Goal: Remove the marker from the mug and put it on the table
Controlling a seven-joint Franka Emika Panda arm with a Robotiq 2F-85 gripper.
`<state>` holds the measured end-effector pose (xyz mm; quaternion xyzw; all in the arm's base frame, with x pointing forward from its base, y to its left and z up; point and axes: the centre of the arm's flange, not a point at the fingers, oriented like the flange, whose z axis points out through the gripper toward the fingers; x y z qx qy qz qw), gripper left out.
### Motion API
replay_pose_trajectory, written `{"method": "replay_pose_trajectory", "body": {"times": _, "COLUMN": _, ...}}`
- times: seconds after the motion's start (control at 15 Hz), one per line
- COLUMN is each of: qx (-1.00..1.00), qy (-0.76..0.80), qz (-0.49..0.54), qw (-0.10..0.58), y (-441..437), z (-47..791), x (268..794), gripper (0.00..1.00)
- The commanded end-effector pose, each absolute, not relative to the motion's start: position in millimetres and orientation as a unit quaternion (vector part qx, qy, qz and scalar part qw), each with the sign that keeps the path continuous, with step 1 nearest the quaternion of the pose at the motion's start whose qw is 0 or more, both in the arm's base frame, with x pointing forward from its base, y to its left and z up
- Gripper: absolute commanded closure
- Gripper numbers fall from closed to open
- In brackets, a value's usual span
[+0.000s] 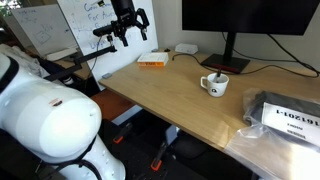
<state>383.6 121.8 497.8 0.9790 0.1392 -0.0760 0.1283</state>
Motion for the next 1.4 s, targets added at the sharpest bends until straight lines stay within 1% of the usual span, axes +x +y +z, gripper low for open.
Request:
{"method": "replay_pose_trajectory", "body": {"times": 0.0, "qx": 0.989, "qy": 0.106, "qz": -0.022, "qw": 0.096, "y": 90, "z": 487, "x": 406, "gripper": 0.00}}
{"method": "replay_pose_trajectory", "body": {"times": 0.27, "qx": 0.996, "qy": 0.008, "qz": 0.059, "qw": 0.060, "y": -13, "z": 451, "x": 458, "gripper": 0.00}}
{"method": "replay_pose_trajectory", "body": {"times": 0.53, "qx": 0.993, "qy": -0.051, "qz": 0.083, "qw": 0.059, "y": -98, "z": 412, "x": 489, "gripper": 0.00}}
{"method": "replay_pose_trajectory", "body": {"times": 0.67, "qx": 0.992, "qy": -0.076, "qz": 0.072, "qw": 0.070, "y": -115, "z": 401, "x": 498, "gripper": 0.00}}
{"method": "replay_pose_trajectory", "body": {"times": 0.73, "qx": 0.993, "qy": -0.069, "qz": 0.074, "qw": 0.059, "y": -112, "z": 400, "x": 483, "gripper": 0.00}}
{"method": "replay_pose_trajectory", "body": {"times": 1.0, "qx": 0.993, "qy": -0.071, "qz": 0.072, "qw": 0.062, "y": -115, "z": 397, "x": 495, "gripper": 0.00}}
{"method": "replay_pose_trajectory", "body": {"times": 1.07, "qx": 0.994, "qy": -0.052, "qz": 0.069, "qw": 0.071, "y": -121, "z": 390, "x": 499, "gripper": 0.00}}
{"method": "replay_pose_trajectory", "body": {"times": 1.13, "qx": 0.995, "qy": -0.036, "qz": 0.069, "qw": 0.058, "y": -129, "z": 384, "x": 502, "gripper": 0.00}}
{"method": "replay_pose_trajectory", "body": {"times": 1.33, "qx": 0.997, "qy": 0.024, "qz": 0.053, "qw": 0.051, "y": -155, "z": 363, "x": 507, "gripper": 0.00}}
